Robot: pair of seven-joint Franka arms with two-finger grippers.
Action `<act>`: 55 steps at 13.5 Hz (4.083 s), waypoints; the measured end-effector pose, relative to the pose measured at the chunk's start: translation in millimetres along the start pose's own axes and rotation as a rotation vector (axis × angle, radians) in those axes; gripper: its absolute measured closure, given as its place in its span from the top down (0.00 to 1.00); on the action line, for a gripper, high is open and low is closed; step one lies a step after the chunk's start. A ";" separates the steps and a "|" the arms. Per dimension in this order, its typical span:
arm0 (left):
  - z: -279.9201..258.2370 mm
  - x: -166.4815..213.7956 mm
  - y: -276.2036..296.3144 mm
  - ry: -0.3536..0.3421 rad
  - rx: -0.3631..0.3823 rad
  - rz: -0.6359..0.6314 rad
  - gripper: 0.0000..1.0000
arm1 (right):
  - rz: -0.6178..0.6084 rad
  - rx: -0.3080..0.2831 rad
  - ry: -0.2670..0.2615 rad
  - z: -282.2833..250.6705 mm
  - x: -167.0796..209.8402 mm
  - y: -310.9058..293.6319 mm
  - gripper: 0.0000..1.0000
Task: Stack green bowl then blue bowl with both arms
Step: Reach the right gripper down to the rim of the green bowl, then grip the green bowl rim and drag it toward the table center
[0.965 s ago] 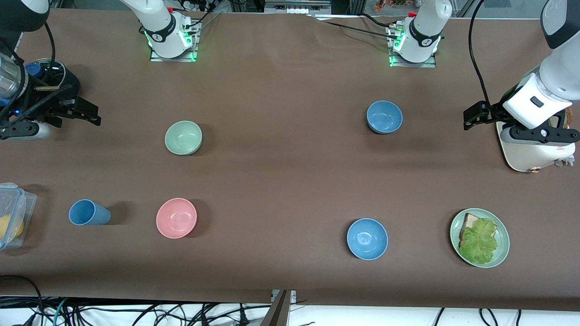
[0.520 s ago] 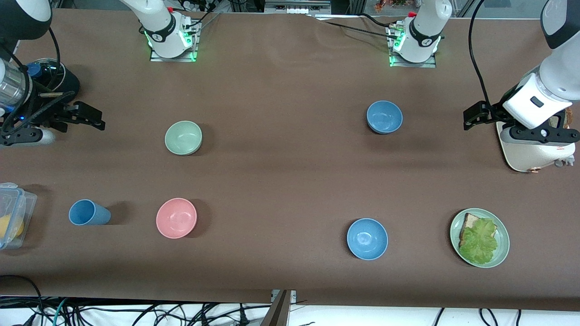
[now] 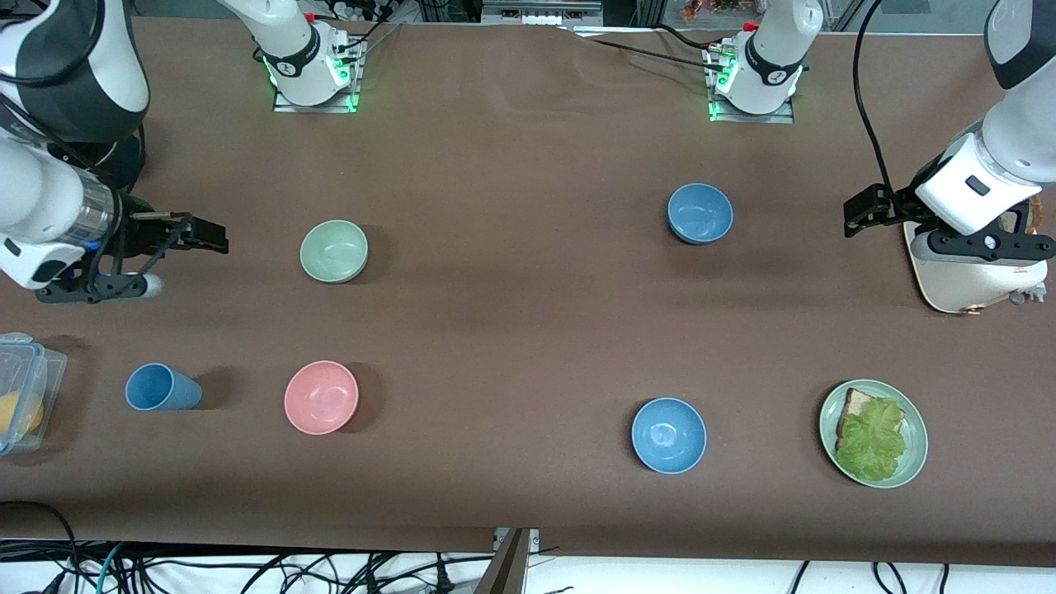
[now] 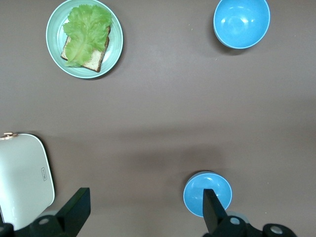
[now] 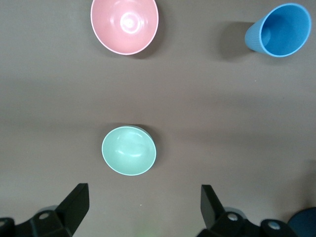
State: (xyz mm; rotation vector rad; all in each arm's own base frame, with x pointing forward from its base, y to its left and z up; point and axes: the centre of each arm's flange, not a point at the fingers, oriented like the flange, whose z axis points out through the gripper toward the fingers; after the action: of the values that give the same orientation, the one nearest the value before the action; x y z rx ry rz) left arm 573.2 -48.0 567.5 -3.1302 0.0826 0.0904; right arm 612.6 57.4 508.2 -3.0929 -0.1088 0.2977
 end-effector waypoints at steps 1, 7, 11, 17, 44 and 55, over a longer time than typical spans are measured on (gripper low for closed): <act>0.0 0.0 0.0 0.000 0.000 0.000 1.00 | 0.001 0.000 -0.011 9.5 0.3 0.3 1.00; 0.0 0.0 0.0 0.000 0.000 0.000 1.00 | 0.013 0.005 0.004 132.8 -41.3 7.0 1.00; 0.0 0.0 0.0 0.000 0.000 0.000 1.00 | -0.002 -0.002 0.059 208.4 -64.2 -1.1 0.99; 0.0 0.0 0.0 0.000 0.000 0.000 1.00 | 0.003 -0.014 0.121 286.7 -65.6 2.5 0.91; 0.8 -0.8 -0.4 -0.008 0.000 -0.001 1.00 | 0.316 0.104 0.104 311.2 1.2 -387.6 0.04; 2.3 -2.4 0.4 -0.024 -0.018 -0.004 1.00 | 0.397 0.082 0.192 230.9 37.5 -333.8 0.93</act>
State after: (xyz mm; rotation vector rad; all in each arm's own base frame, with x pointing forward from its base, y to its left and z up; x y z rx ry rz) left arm 570.7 -48.2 565.4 -3.1466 0.0763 0.1294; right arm 582.9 398.9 287.5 -3.0169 0.5120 0.0103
